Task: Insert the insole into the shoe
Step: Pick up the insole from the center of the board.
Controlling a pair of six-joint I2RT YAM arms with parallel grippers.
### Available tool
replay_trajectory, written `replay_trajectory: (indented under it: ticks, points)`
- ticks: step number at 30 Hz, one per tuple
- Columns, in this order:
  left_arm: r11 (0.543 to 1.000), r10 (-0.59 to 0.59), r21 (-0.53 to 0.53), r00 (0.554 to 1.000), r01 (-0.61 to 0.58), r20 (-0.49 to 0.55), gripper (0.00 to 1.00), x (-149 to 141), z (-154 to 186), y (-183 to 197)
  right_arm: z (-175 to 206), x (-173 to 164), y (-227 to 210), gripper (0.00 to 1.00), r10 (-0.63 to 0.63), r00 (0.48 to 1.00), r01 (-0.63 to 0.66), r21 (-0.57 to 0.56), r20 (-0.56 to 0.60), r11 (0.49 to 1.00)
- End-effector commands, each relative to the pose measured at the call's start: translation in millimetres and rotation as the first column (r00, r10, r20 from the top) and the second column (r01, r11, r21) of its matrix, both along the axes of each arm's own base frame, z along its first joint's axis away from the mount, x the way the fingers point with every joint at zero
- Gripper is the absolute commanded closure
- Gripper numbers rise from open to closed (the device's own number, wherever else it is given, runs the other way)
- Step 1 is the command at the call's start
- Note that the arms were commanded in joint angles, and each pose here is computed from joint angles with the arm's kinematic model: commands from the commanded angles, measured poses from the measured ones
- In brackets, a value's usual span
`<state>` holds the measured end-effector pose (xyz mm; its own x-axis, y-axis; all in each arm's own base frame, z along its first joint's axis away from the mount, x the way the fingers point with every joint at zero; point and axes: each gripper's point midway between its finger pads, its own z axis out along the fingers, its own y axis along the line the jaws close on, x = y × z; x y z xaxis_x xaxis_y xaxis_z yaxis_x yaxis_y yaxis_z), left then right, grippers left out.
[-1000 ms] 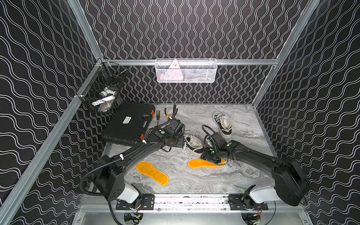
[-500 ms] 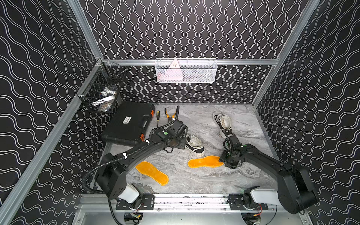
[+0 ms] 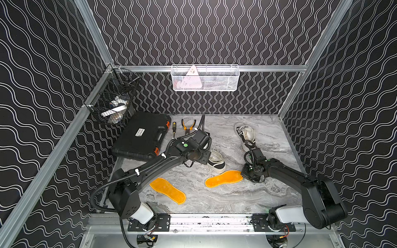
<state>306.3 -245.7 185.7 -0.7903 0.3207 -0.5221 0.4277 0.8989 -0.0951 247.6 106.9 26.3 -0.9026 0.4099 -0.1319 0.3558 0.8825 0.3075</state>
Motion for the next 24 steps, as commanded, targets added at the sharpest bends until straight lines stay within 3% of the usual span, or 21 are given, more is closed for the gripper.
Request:
replay_trajectory:
  ticks: [1,7,13,18,24]
  points:
    - [0.983,-0.179,0.033,0.984,0.178,0.020,0.40,-7,18,-8,29,14,3,0.98,0.114,0.989,-0.112,-0.023,0.097,0.993]
    - [0.921,-0.381,-0.066,0.922,0.385,0.065,0.37,-13,36,-40,96,31,19,1.00,0.288,0.924,-0.286,-0.046,0.250,0.957]
    - [0.778,-0.583,-0.206,0.804,0.594,0.119,0.28,-22,52,-59,162,35,61,1.00,0.461,0.744,-0.511,-0.034,0.483,0.859]
    - [0.696,-0.630,-0.290,0.752,0.657,0.191,0.27,-12,57,-59,194,40,88,1.00,0.522,0.565,-0.642,-0.057,0.639,0.765]
    - [0.614,-0.669,-0.359,0.705,0.703,0.236,0.27,-10,54,-73,214,47,113,1.00,0.553,0.442,-0.746,-0.053,0.706,0.664]
